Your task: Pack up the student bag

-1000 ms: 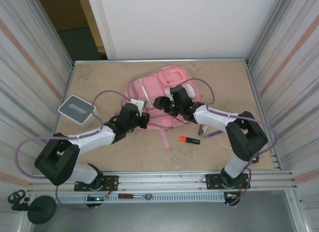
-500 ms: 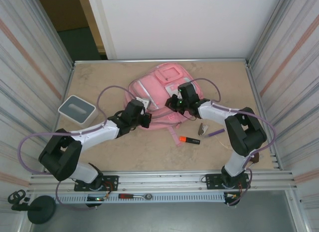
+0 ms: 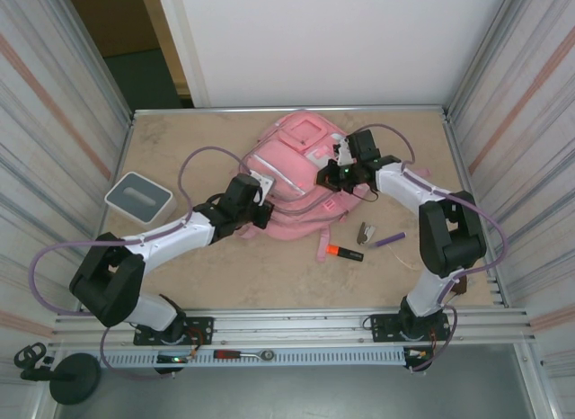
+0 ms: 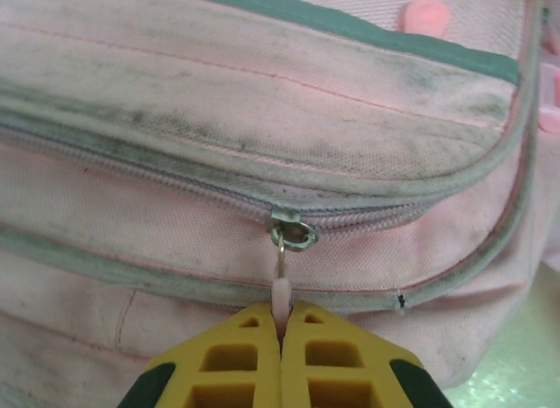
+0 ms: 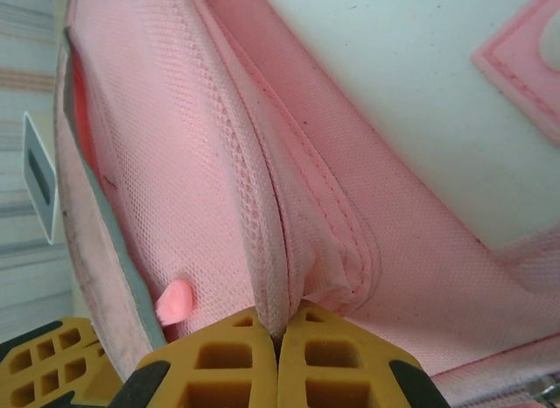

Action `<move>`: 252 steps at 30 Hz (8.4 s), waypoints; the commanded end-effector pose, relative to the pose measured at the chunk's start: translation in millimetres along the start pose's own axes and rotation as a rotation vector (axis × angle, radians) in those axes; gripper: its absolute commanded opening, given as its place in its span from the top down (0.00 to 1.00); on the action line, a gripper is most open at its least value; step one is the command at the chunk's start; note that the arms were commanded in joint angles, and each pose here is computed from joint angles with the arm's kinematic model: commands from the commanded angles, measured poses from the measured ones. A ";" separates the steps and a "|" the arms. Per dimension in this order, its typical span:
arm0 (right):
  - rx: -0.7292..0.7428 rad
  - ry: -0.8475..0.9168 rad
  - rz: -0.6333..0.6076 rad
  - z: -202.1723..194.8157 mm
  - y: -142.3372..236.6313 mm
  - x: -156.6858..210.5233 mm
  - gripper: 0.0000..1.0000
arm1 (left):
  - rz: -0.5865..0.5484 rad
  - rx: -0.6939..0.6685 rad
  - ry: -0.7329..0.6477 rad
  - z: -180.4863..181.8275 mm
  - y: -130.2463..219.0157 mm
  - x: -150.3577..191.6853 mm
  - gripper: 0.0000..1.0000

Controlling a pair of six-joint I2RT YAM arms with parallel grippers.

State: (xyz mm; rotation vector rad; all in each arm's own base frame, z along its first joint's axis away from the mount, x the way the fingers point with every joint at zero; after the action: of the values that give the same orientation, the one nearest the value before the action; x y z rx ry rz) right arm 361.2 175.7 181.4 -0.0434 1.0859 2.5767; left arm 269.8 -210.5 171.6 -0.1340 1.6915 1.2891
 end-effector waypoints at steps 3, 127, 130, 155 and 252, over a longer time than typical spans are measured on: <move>0.081 0.033 -0.065 0.1 22.6 -19.5 0.87 | -0.045 0.082 -0.036 -11.0 3.7 -16.7 1.00; -0.070 0.140 0.186 -14.3 -11.9 -23.3 1.00 | 0.000 -0.214 0.082 97.6 7.6 -6.1 0.97; -0.076 0.140 0.191 -13.1 -12.8 -23.6 1.00 | 0.009 -0.238 0.081 102.0 3.1 -10.4 0.86; -0.380 0.073 0.175 49.2 32.3 -32.3 1.00 | -0.177 0.095 -0.705 9.0 0.5 -78.1 0.12; -0.278 -0.212 -0.132 80.7 -28.4 10.2 0.71 | -0.414 0.300 -0.082 36.4 48.9 -202.5 1.00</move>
State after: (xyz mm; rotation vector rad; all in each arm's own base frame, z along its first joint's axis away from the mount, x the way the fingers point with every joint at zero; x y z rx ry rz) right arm 341.9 250.8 215.0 -0.0242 0.7733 2.6095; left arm 368.8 -239.9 298.0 -0.1272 1.7352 0.9028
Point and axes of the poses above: each hand's point on the last joint's axis, 136 mm out from that joint toward the fingers, its own y axis back along the fingers, its own z axis along the line the jaws close on, x = y × z, the point moved 8 cm from there along y, back along the fingers, and after that the axes turned 9 degrees about -y, right-handed, at the moved point
